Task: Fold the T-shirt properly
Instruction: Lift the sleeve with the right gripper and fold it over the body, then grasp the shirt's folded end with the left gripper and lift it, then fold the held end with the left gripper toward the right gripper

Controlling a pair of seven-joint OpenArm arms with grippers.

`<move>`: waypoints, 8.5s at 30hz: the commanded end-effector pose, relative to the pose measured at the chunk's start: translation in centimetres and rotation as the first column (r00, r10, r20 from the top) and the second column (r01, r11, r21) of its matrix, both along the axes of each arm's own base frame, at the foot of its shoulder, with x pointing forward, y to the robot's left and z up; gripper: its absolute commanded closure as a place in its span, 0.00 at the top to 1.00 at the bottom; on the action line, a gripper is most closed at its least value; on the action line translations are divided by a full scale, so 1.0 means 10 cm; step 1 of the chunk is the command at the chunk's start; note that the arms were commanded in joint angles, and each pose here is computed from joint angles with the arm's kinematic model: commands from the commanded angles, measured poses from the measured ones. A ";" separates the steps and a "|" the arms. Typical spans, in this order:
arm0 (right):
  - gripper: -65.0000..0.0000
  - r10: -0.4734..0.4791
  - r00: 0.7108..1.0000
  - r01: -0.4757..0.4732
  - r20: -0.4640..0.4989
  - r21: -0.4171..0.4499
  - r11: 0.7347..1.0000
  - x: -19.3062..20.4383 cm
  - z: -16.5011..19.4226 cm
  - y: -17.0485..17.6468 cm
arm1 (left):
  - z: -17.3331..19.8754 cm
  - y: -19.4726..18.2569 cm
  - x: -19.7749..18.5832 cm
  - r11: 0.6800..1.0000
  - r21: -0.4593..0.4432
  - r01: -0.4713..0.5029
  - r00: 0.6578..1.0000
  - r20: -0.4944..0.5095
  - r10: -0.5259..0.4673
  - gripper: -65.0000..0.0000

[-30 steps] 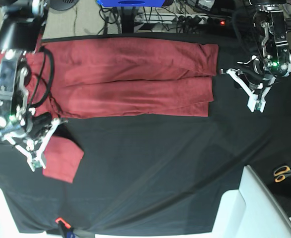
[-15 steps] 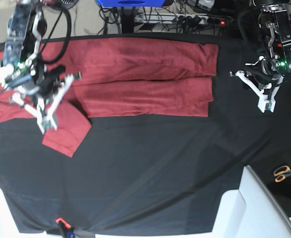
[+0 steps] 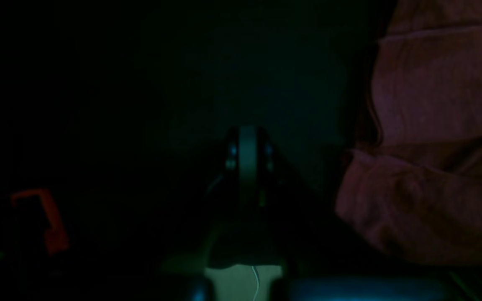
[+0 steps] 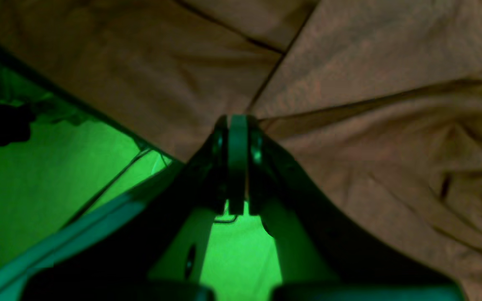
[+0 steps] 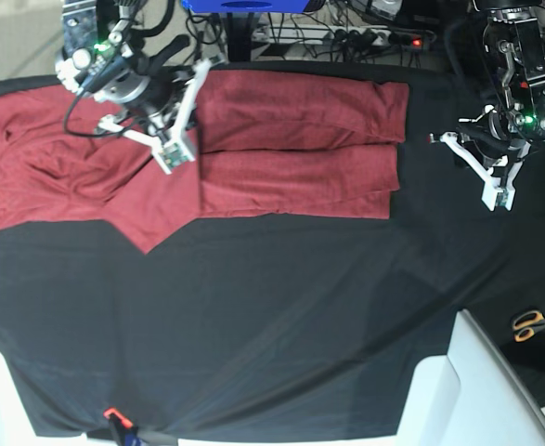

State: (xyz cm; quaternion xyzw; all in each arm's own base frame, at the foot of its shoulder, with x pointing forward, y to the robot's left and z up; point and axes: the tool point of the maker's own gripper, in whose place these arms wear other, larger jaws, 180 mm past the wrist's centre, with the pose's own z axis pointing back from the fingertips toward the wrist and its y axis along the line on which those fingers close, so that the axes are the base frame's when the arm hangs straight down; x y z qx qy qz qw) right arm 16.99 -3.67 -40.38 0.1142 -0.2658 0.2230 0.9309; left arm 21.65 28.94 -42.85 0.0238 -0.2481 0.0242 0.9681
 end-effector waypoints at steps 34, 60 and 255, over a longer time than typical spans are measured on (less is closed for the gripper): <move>0.38 -0.167 0.986 0.167 0.010 -0.128 0.978 1.82 -0.22 -0.97 | -0.21 0.57 -0.86 1.000 -0.006 0.028 1.000 0.013 -0.028 0.00; 0.00 -0.177 0.983 0.175 -0.052 -0.041 0.984 1.95 -0.63 -0.83 | -0.18 0.61 -0.91 0.999 -0.025 -0.026 0.998 0.049 0.027 0.00; 0.59 -0.219 0.972 0.226 0.082 -0.097 0.969 0.25 -0.28 -1.12 | 0.14 -3.00 0.33 0.719 -0.617 0.320 0.946 0.255 -0.202 0.00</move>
